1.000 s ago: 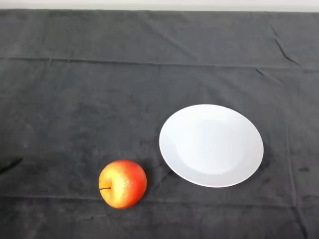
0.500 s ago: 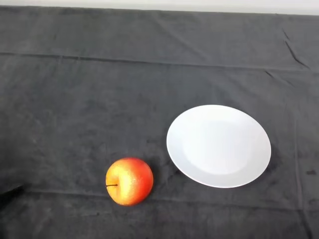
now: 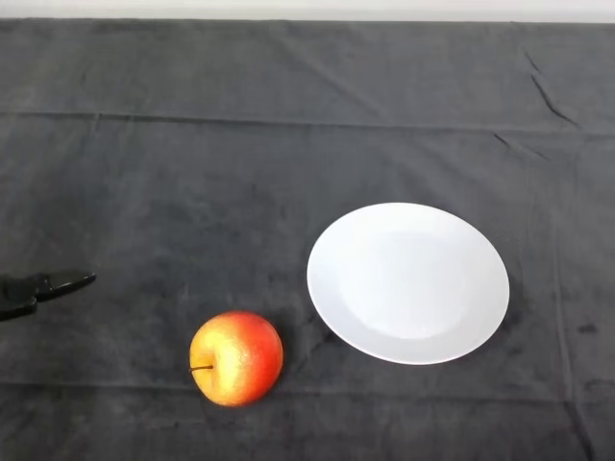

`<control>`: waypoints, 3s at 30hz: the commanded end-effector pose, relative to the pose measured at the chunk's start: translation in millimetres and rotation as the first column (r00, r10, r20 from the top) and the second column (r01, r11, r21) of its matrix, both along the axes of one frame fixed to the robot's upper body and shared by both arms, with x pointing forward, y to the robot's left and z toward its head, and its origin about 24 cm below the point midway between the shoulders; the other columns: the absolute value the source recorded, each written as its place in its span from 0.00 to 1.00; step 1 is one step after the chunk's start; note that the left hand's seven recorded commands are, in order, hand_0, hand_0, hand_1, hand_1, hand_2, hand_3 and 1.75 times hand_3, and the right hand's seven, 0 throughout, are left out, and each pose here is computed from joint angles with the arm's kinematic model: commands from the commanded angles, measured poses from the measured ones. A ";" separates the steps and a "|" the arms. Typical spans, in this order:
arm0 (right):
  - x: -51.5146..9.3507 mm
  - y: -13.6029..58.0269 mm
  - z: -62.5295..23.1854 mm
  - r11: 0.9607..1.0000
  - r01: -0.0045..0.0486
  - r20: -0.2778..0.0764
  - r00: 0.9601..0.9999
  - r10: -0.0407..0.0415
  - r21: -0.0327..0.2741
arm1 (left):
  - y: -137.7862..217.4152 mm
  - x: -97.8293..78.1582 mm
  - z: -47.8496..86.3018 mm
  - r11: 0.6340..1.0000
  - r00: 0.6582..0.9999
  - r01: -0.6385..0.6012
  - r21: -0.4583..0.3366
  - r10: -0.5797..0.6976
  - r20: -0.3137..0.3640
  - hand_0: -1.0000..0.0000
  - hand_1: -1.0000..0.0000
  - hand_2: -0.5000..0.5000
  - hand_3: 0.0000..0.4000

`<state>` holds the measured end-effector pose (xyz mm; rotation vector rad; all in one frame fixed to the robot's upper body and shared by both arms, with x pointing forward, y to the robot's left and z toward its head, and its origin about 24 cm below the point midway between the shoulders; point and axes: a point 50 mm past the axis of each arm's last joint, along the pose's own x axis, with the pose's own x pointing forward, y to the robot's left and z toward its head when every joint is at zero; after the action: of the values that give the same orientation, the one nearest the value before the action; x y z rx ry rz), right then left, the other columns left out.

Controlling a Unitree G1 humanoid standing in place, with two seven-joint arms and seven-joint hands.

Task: Move the apple to the plate

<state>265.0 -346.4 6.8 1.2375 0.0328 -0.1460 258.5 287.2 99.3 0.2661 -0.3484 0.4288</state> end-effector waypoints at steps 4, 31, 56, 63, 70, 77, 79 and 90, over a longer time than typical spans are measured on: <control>0.6 -5.7 5.7 1.000 0.010 0.005 1.000 -0.010 -0.019 | -3.6 -10.1 -1.2 0.999 1.000 -0.013 0.042 0.014 -0.024 1.00 1.00 0.50 0.00; 0.6 -5.5 5.6 1.000 0.011 0.003 1.000 -0.011 -0.022 | -64.2 14.1 17.5 0.964 0.982 0.179 0.197 -0.165 -0.088 1.00 1.00 0.50 0.00; 0.6 -5.5 5.7 1.000 0.012 0.003 1.000 -0.011 -0.022 | -126.3 12.9 14.3 0.863 0.904 0.428 0.267 -0.402 -0.148 1.00 1.00 0.50 0.00; 0.6 -5.5 5.7 1.000 0.012 0.003 1.000 -0.012 -0.022 | -133.8 7.5 9.1 0.822 0.866 0.499 0.274 -0.464 -0.187 1.00 1.00 0.50 0.00; 0.6 -5.5 5.7 1.000 0.012 0.003 1.000 -0.012 -0.022 | -133.4 0.3 2.3 0.770 0.823 0.566 0.294 -0.510 -0.250 1.00 1.00 0.50 0.00; 0.6 -5.5 5.7 1.000 0.012 0.003 1.000 -0.012 -0.022 | -128.5 -1.1 -6.1 0.729 0.792 0.607 0.317 -0.522 -0.316 1.00 1.00 0.50 0.00; 0.6 -5.5 5.7 1.000 0.012 0.003 1.000 -0.012 -0.022 | -127.7 -1.5 -9.9 0.721 0.785 0.615 0.321 -0.521 -0.334 1.00 1.00 0.50 0.00; 0.6 -5.5 5.7 1.000 0.012 0.003 1.000 -0.012 -0.021 | -124.8 -2.0 -27.7 0.681 0.745 0.655 0.327 -0.509 -0.431 1.00 1.00 0.50 0.00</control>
<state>265.0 -346.4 6.8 1.2375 0.0338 -0.1480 260.9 154.6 84.7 0.5946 -0.2604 -0.3205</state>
